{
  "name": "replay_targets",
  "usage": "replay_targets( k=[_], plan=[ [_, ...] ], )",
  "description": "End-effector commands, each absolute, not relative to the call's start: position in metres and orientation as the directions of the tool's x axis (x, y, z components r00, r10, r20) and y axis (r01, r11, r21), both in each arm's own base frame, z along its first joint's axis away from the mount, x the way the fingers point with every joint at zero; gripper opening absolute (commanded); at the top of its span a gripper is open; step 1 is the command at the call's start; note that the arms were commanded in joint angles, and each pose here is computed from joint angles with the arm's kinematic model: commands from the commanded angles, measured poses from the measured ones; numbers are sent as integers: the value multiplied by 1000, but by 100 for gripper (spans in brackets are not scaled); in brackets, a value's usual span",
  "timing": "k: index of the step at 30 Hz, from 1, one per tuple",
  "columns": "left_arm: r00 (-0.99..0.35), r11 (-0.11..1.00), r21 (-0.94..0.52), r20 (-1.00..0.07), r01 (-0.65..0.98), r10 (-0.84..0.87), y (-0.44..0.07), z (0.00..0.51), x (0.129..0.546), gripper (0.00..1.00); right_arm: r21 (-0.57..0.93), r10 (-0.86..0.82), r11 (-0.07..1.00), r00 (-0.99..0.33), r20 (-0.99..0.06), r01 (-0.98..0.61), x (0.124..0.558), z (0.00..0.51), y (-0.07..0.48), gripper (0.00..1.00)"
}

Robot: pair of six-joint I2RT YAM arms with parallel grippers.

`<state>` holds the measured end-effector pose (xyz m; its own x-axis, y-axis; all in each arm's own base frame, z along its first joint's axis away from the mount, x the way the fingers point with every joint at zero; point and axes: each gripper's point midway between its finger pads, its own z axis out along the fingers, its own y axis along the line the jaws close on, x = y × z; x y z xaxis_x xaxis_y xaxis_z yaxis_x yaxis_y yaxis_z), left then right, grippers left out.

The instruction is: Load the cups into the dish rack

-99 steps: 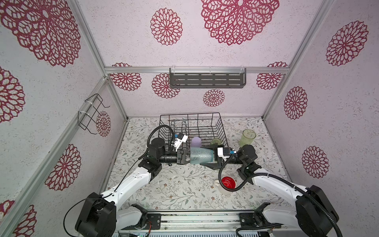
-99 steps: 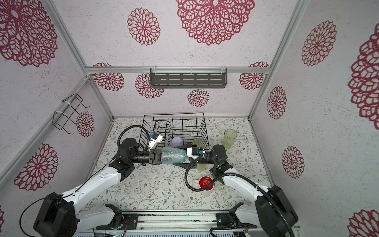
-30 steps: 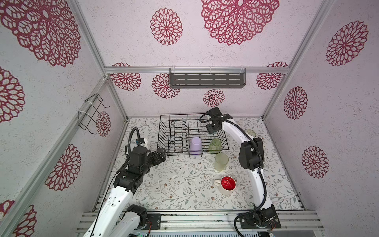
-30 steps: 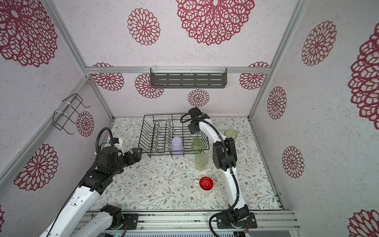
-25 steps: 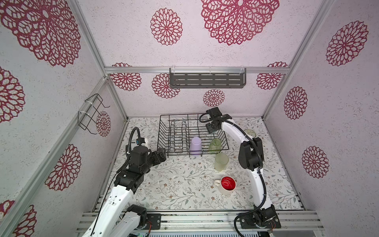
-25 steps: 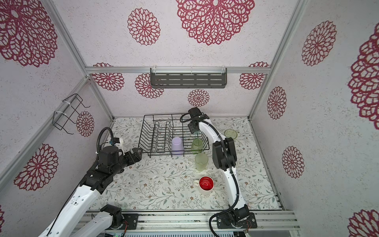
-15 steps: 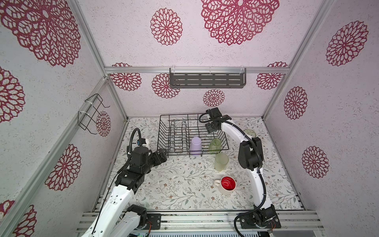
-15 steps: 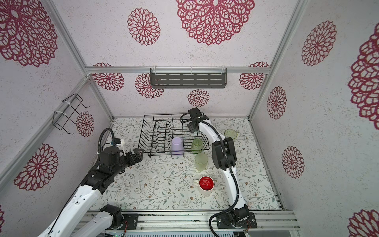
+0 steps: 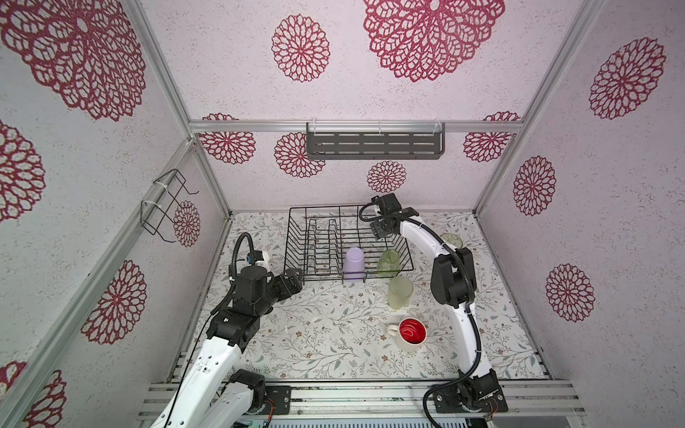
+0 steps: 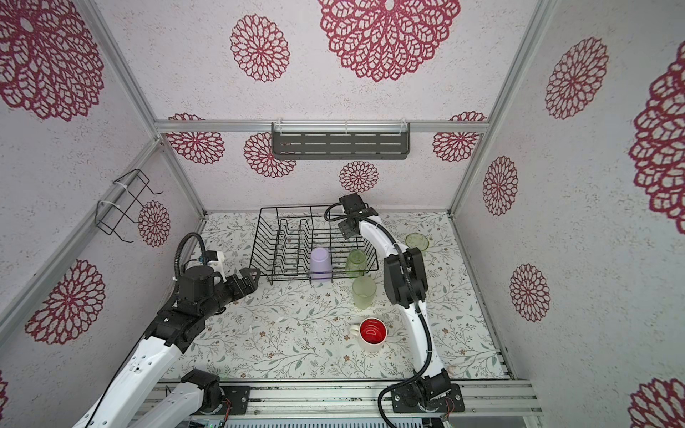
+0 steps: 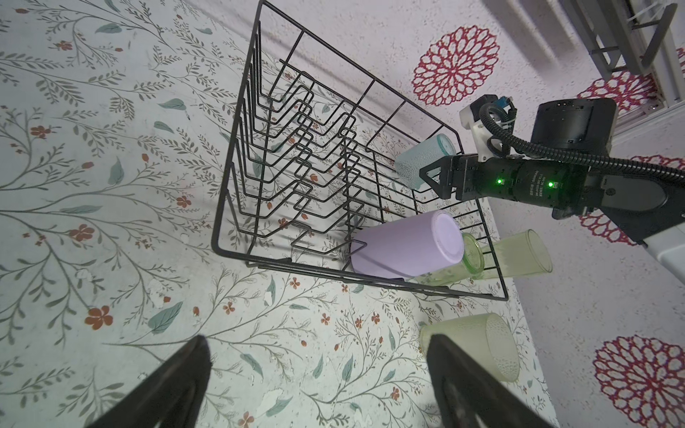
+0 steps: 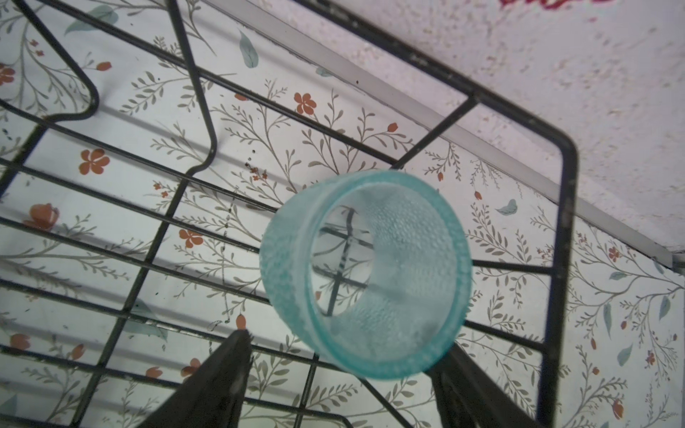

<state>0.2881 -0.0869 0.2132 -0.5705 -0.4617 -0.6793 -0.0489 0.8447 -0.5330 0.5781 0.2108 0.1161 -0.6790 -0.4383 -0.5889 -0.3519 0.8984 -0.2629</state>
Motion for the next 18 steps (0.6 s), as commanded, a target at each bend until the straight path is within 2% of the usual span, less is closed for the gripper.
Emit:
replay_targets(
  k=[1, 9, 18],
  plan=[
    [-565, 836, -547, -675, -47, -474, -86, 214, 286, 95, -265, -423, 905, -661, -619, -331, 581, 137, 206, 78],
    [-569, 836, -546, -672, -50, -474, -86, 213, 284, 95, -213, -380, 922, -639, -669, -325, 568, 174, 207, 83],
    [-559, 825, -564, -672, -38, -485, -85, 216, 277, 95, -81, -289, 934, -603, -744, -348, 518, 238, 207, 85]
  ],
)
